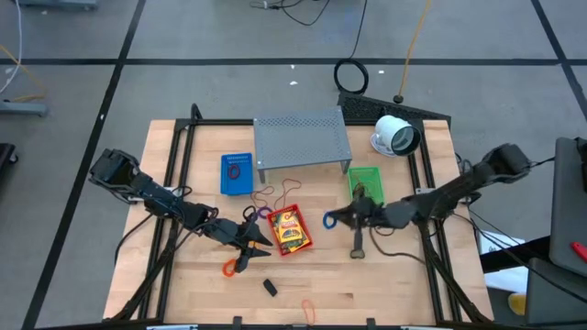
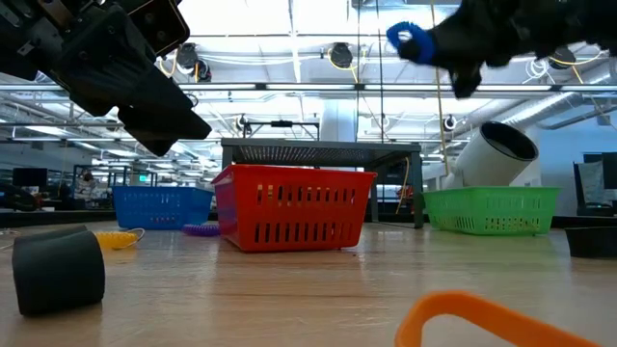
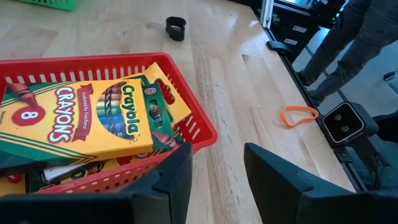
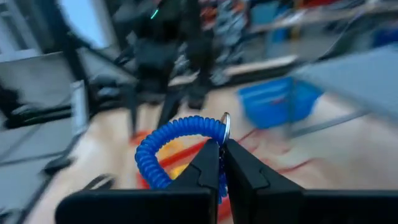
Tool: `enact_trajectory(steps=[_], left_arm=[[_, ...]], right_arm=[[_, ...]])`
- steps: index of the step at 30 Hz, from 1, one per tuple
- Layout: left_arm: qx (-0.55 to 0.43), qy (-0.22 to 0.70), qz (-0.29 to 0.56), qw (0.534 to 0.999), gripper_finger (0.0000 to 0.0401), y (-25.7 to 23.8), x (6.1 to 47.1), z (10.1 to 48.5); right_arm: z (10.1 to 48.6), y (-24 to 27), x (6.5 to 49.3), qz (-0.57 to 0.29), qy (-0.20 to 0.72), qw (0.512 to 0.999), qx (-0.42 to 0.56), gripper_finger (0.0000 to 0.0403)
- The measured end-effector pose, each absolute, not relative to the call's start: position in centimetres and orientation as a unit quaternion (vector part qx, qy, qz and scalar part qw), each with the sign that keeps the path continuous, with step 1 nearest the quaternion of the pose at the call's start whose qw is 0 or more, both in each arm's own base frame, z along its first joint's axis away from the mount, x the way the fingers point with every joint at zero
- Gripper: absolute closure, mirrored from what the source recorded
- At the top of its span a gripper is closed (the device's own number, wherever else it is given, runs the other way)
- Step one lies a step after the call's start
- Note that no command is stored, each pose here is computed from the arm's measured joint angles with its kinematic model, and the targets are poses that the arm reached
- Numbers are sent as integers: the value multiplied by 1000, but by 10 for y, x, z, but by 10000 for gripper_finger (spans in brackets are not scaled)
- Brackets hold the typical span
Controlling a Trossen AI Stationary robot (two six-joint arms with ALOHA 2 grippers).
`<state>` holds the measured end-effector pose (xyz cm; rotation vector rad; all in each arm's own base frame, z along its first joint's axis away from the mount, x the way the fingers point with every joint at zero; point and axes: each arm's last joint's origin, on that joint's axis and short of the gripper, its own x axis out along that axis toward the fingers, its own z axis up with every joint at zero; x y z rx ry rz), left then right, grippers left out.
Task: Pick & Place Office Desk Supplies
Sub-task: Put the blue spring keychain into the blue bin
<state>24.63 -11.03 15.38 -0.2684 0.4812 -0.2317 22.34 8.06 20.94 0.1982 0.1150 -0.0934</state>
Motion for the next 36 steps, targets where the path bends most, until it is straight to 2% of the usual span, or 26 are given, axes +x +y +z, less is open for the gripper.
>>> enact_trajectory(steps=[7,11,14,17,20,23,28,36], left_arm=[[-134,238,-114,955,249,-110,246,154],[-137,238,-113,955,249,-110,246,154],[-137,238,-113,955,249,-110,246,154],[-140,223,-117,958,249,-111,247,157],[-150,171,-123,966,249,-112,251,166],[-171,85,-100,976,249,-111,255,182],[-182,-5,-73,981,249,-104,260,201],[-195,11,-82,977,249,-98,286,226]], right_arm=[[224,80,193,-228,48,972,40,402],[224,85,185,-262,40,962,60,402],[225,89,187,-237,32,968,76,402],[228,89,196,-154,26,985,80,402],[231,88,208,-47,7,995,84,402],[231,84,216,14,-2,997,78,403],[225,74,225,43,10,996,81,403],[219,72,235,33,-9,997,65,402]])
